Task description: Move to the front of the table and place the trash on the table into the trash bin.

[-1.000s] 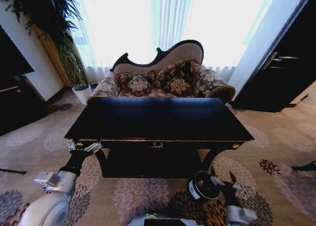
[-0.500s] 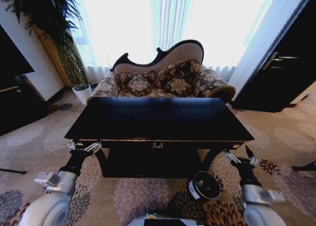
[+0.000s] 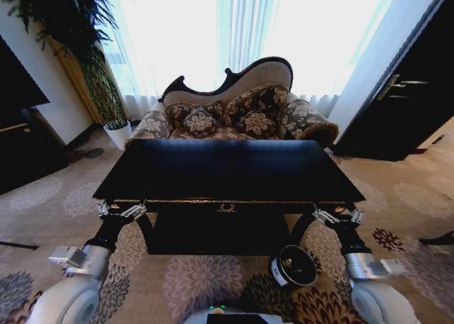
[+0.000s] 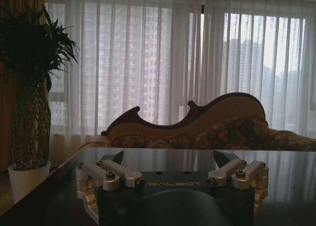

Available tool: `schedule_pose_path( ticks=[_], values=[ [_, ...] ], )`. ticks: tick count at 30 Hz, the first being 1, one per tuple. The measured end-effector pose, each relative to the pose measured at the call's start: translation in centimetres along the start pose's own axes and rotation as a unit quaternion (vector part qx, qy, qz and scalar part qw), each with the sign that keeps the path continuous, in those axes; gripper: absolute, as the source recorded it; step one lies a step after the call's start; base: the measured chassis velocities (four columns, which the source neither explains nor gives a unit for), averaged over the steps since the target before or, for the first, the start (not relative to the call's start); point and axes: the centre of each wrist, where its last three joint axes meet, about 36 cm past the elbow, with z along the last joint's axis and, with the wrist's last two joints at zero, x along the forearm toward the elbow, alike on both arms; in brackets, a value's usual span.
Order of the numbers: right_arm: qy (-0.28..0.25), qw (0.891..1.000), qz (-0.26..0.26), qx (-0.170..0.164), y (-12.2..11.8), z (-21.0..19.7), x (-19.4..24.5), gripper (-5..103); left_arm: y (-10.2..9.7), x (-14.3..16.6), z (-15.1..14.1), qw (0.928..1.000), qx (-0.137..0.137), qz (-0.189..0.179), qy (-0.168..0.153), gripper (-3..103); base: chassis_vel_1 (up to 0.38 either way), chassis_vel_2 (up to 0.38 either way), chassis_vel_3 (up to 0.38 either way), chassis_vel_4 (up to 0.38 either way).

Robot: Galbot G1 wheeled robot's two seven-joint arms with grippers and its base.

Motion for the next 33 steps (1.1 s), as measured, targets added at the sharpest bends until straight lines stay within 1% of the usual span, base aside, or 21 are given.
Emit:
schedule_pose_path(
  ticks=[33],
  values=[
    [0.002,1.0,0.003,-0.001,-0.03,0.19,0.09,100,0.0,0.0,0.0,1.0,0.0,0.0,0.0,100,0.0,0.0,0.0,0.0]
  ],
)
